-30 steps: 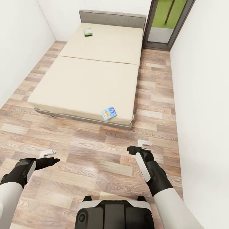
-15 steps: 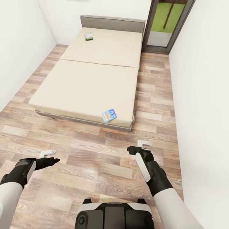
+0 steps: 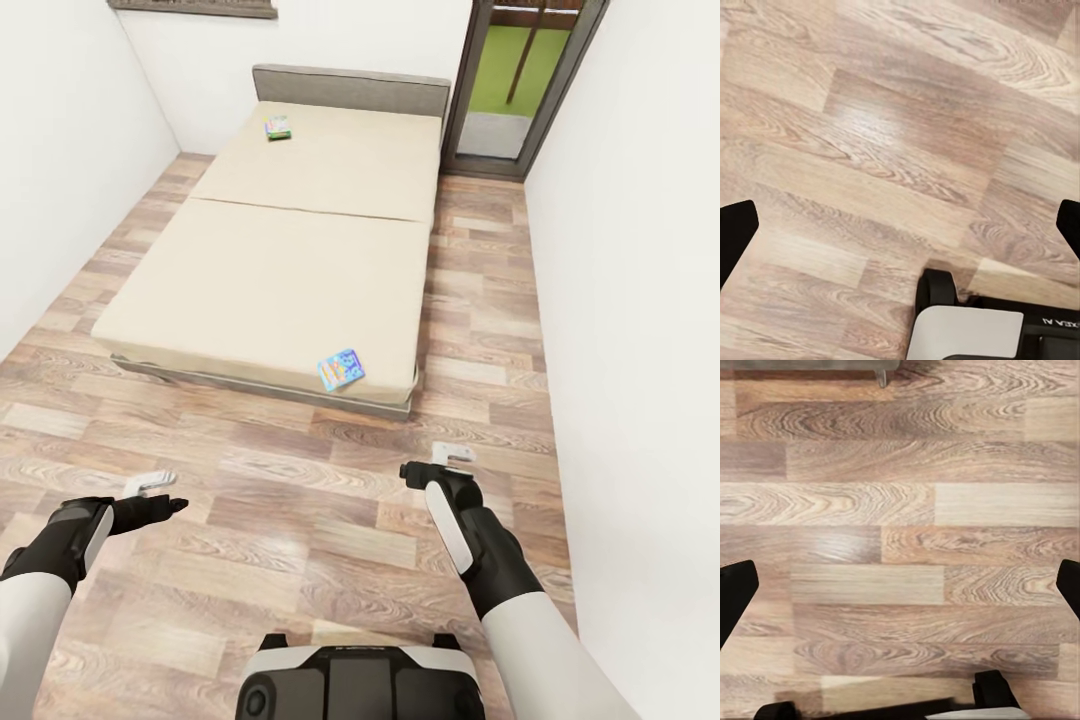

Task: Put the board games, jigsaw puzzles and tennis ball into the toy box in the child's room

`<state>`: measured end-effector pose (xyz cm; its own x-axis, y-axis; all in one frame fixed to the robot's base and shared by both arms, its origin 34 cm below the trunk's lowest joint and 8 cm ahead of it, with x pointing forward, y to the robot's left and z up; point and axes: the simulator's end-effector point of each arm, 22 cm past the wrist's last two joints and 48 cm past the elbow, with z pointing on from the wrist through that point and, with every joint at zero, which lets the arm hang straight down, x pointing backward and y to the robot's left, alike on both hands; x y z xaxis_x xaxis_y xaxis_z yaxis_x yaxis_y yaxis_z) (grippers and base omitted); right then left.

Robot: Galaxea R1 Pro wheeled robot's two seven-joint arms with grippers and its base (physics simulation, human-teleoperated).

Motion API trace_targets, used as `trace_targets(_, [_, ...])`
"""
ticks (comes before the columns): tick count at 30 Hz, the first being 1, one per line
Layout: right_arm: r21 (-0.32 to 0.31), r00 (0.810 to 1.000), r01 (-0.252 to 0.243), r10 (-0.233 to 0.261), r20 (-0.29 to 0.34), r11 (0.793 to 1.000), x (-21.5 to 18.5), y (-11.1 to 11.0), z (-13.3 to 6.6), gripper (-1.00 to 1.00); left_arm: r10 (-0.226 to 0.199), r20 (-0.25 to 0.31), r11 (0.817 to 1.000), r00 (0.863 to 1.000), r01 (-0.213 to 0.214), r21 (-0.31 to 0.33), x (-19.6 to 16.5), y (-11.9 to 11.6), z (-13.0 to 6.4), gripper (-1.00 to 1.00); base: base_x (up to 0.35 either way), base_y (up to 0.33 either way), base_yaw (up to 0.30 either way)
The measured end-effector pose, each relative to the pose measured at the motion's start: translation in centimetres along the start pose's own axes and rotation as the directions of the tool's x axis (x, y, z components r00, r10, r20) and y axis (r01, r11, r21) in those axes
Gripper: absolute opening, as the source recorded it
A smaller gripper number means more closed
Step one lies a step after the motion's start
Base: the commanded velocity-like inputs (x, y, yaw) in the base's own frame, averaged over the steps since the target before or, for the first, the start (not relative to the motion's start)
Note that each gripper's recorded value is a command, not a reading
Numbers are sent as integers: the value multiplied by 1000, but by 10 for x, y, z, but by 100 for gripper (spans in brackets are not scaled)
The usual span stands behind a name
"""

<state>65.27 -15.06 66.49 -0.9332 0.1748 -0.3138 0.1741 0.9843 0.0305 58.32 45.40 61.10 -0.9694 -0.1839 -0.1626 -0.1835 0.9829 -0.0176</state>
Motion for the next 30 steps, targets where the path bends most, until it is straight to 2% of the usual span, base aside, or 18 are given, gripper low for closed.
trace_targets(6, [5,1000,2,-2,-12,1000,4,-1,0,100,0,9,1000,1000,0,3,-4,-2,-4,100,0,0,-140])
trace_targets(21, [4,1000,2,-2,4,1000,-4,-1,-8,100,-1,30,1000,1000,1,8,-14,-4,-12,100,0,0,-185])
trace_targets(30, [2,1000,4,-4,14,1000,-7,0,-10,100,-1,36,1000,999,1,8,-16,-4,-15,100,0,0,-52])
